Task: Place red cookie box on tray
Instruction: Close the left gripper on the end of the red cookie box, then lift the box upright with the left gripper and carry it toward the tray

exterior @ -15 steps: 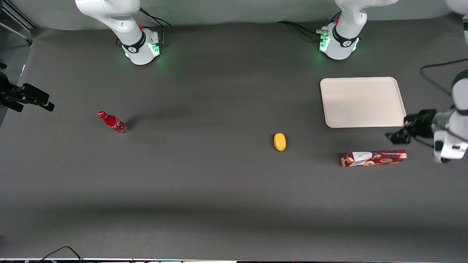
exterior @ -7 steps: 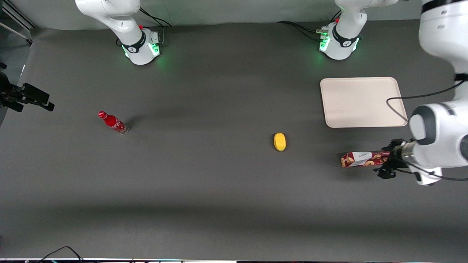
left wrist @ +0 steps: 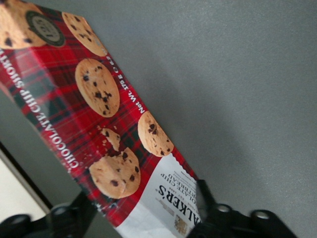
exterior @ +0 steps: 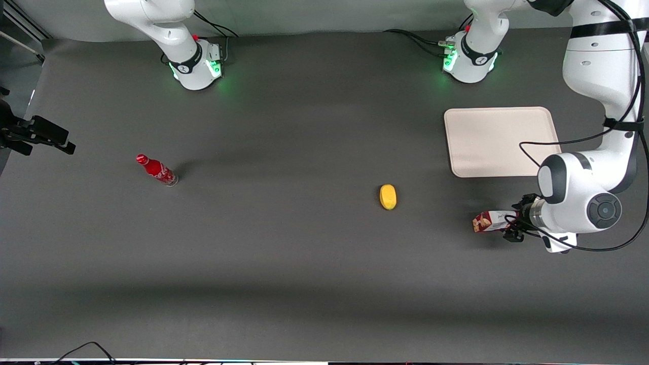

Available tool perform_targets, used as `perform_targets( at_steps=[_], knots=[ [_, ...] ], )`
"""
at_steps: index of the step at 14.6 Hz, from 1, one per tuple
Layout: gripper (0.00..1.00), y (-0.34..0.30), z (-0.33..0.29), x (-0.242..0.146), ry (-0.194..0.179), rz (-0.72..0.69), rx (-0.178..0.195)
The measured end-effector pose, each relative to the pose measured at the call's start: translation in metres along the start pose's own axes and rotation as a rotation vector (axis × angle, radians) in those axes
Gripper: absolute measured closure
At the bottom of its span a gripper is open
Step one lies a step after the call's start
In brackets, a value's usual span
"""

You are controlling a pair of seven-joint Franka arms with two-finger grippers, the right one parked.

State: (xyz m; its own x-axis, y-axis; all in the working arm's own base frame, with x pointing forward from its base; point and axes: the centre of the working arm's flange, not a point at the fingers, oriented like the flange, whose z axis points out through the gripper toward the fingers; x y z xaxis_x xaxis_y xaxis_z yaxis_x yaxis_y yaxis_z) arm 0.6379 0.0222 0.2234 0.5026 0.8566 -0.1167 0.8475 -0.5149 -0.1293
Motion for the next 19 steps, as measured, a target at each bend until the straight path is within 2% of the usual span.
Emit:
perform_targets(
  at_steps=[4,7,8,10,12,15,16,17,19],
  knots=[
    [0.62,0.001,-0.001,0.001,0.015,-0.027,-0.017],
    [0.89,0.002,-0.015,0.001,0.024,-0.040,-0.034],
    [0.93,0.002,-0.026,0.001,0.027,-0.039,-0.039],
    [0.93,0.000,-0.062,-0.001,0.019,-0.038,-0.034],
    [0.93,-0.007,-0.110,-0.005,-0.001,0.050,-0.002],
    [0.93,-0.053,-0.179,0.000,-0.044,0.385,0.101],
    [0.93,-0.076,-0.195,0.007,-0.069,0.483,0.127],
    [0.93,-0.098,-0.207,0.014,-0.093,0.566,0.153],
    [0.93,-0.140,-0.215,0.022,-0.112,0.704,0.221]
  ],
)
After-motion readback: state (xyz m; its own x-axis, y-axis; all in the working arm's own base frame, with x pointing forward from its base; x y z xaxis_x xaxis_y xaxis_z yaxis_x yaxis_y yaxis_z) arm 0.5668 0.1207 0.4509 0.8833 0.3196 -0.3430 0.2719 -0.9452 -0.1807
